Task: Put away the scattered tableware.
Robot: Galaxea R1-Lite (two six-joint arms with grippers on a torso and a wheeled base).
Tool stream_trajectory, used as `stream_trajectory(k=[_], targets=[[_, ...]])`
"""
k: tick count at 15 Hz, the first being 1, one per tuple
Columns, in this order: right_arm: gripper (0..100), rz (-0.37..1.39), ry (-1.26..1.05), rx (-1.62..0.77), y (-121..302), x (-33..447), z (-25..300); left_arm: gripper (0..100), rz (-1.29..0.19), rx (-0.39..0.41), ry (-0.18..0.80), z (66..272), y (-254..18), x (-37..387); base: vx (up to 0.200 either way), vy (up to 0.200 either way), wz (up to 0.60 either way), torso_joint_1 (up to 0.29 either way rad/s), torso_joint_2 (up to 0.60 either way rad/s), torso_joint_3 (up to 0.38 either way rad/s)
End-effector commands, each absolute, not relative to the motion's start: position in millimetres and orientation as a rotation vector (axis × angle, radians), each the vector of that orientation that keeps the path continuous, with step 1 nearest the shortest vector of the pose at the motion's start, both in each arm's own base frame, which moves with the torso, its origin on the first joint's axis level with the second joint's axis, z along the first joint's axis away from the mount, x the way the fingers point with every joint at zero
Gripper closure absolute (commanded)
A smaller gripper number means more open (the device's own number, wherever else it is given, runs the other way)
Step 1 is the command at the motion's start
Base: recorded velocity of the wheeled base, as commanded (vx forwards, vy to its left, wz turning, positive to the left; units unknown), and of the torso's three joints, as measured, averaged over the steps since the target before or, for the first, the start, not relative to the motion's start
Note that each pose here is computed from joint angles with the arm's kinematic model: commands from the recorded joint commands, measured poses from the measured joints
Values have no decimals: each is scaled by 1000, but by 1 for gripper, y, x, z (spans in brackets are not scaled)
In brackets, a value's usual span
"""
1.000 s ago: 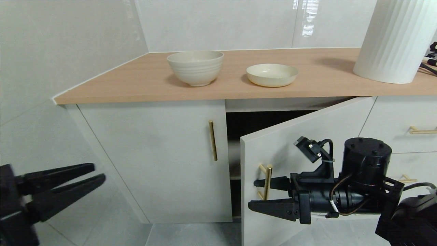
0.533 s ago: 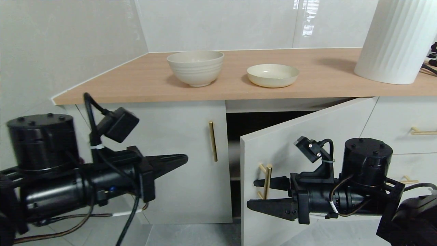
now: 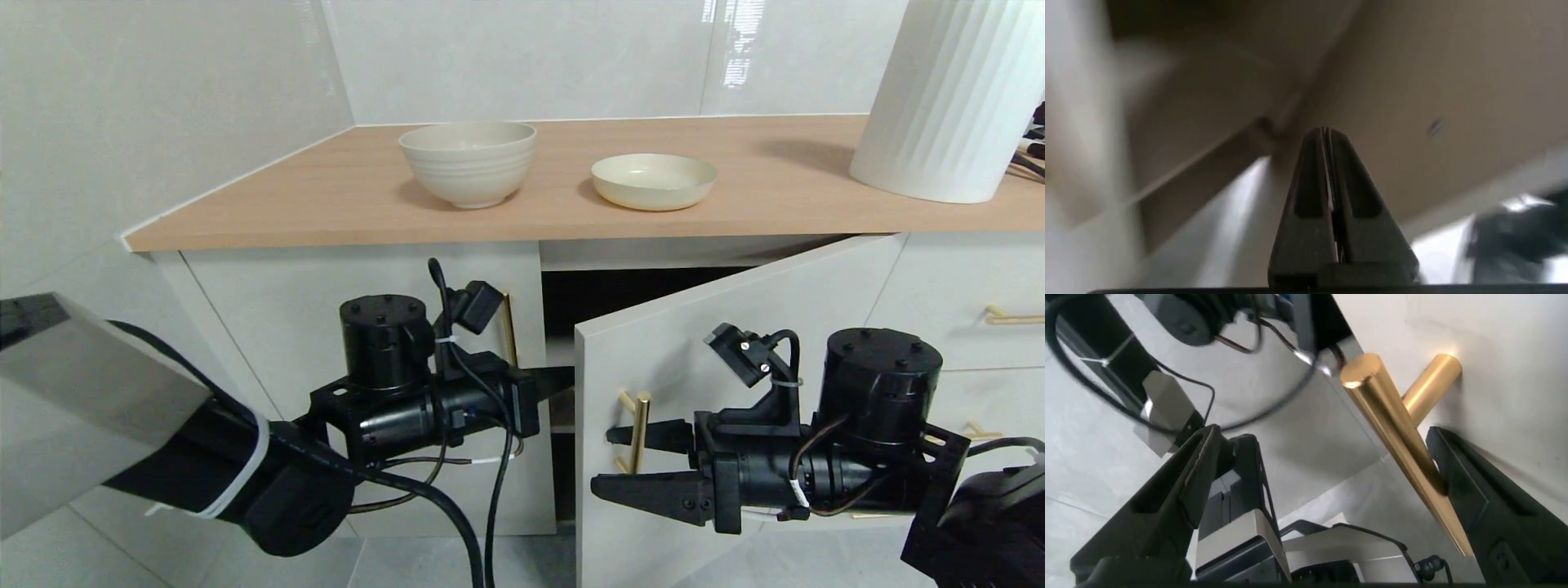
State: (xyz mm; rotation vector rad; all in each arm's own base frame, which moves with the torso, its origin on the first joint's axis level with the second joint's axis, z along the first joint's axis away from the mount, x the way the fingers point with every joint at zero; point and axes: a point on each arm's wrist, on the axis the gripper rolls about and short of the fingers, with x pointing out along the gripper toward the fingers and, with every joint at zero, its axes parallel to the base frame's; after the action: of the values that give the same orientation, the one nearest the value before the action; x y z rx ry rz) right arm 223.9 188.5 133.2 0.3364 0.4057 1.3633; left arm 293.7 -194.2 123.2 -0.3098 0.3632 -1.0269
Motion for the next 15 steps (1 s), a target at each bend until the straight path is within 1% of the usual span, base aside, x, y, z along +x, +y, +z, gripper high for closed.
stream_trajectory(k=[1, 5, 6, 7, 9, 11, 13, 14, 15], targets=[[0, 1347, 408, 338, 186, 226, 132, 100, -1057, -317, 383, 115, -207, 301, 0, 0, 0, 0, 0, 0], [0, 1299, 405, 346, 172, 230, 132, 100, -1100, -313, 372, 120, -219, 293, 0, 0, 0, 0, 0, 0], [0, 1286, 414, 349, 169, 229, 130, 100, -1107, -311, 370, 121, -220, 291, 0, 0, 0, 0, 0, 0], [0, 1265, 437, 339, 162, 224, 120, 100, -1122, -310, 356, 126, -223, 287, 0, 0, 0, 0, 0, 0], [0, 1181, 407, 288, 150, 215, 108, 100, -1136, -309, 344, 132, -224, 283, 0, 0, 0, 0, 0, 0], [0, 1038, 324, 248, 142, 205, 104, 100, -1145, -309, 337, 136, -222, 277, 0, 0, 0, 0, 0, 0], [0, 898, 247, 174, 128, 188, 107, 100, -1140, -309, 346, 138, -214, 268, 0, 0, 0, 0, 0, 0], [0, 892, 238, 164, 126, 183, 109, 100, -1142, -309, 345, 139, -213, 266, 0, 0, 0, 0, 0, 0], [0, 881, 213, 153, 112, 162, 123, 100, -1139, -308, 358, 137, -209, 261, 0, 0, 0, 0, 0, 0]])
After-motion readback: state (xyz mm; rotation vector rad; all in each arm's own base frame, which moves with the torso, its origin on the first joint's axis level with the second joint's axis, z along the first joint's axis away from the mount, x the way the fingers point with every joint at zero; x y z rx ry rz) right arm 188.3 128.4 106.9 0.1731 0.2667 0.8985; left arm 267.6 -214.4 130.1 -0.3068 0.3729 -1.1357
